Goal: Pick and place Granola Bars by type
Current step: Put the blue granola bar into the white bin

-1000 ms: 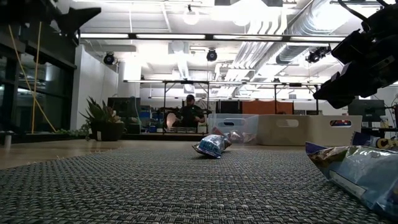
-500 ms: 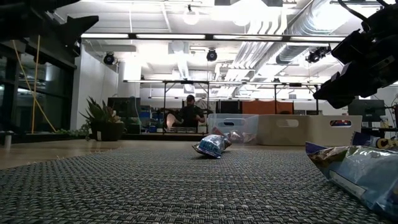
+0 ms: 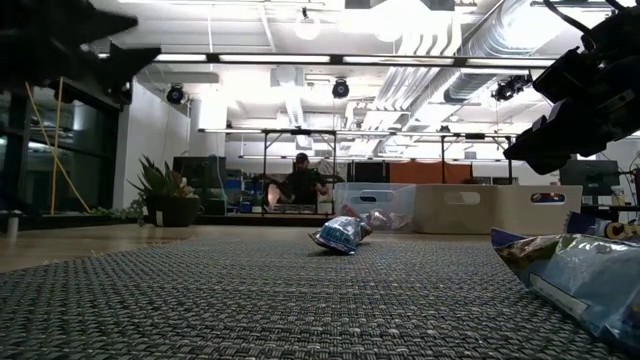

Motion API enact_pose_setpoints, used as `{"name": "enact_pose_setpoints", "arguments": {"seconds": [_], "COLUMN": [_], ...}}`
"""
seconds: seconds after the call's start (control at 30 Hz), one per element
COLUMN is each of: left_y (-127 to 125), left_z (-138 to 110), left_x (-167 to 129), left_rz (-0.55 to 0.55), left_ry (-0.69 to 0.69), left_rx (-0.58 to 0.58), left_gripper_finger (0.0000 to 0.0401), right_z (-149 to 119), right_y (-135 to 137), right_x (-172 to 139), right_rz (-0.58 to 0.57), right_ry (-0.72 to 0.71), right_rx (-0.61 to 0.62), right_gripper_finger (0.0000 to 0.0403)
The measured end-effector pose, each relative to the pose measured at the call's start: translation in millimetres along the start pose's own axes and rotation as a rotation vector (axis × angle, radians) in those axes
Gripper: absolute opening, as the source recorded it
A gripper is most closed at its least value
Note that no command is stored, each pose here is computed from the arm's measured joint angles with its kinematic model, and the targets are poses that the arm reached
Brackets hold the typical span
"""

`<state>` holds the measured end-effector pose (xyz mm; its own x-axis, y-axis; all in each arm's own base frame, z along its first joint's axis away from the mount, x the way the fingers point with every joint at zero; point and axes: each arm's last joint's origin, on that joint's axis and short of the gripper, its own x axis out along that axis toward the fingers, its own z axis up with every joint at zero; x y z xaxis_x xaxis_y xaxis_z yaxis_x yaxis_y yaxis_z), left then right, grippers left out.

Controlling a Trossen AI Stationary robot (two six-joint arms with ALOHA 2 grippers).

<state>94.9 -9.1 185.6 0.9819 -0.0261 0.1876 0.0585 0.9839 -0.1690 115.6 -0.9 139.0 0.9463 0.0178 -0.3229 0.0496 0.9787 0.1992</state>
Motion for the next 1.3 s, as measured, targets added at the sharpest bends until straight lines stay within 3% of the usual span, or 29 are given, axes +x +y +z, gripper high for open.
{"name": "enact_pose_setpoints", "arguments": {"seconds": [0.17, 0.37, 0.53, 1.3], "left_y": [4.2, 4.6, 4.5, 4.5], "left_z": [-14.5, -15.0, -15.3, -15.7], "left_x": [-1.1, -0.3, -0.3, -0.3], "left_rz": [0.088, 0.102, 0.088, 0.088], "left_ry": [0.142, 0.153, 0.16, 0.16], "left_rx": [-0.005, 0.008, 0.121, 0.12], "left_gripper_finger": [0.0227, 0.0227, 0.0227, 0.0227], "right_z": [0.1, 0.0, 0.0, 0.9], "right_y": [0.0, 0.0, 0.0, 0.2], "right_x": [0.0, 0.0, 0.0, 0.0], "right_rz": [0.0, 0.0, 0.0, 0.002], "right_ry": [0.0, 0.0, 0.0, -0.009], "right_rx": [0.0, 0.0, 0.0, 0.025], "right_gripper_finger": [0.0, 0.0, 0.0, 0.0]}}
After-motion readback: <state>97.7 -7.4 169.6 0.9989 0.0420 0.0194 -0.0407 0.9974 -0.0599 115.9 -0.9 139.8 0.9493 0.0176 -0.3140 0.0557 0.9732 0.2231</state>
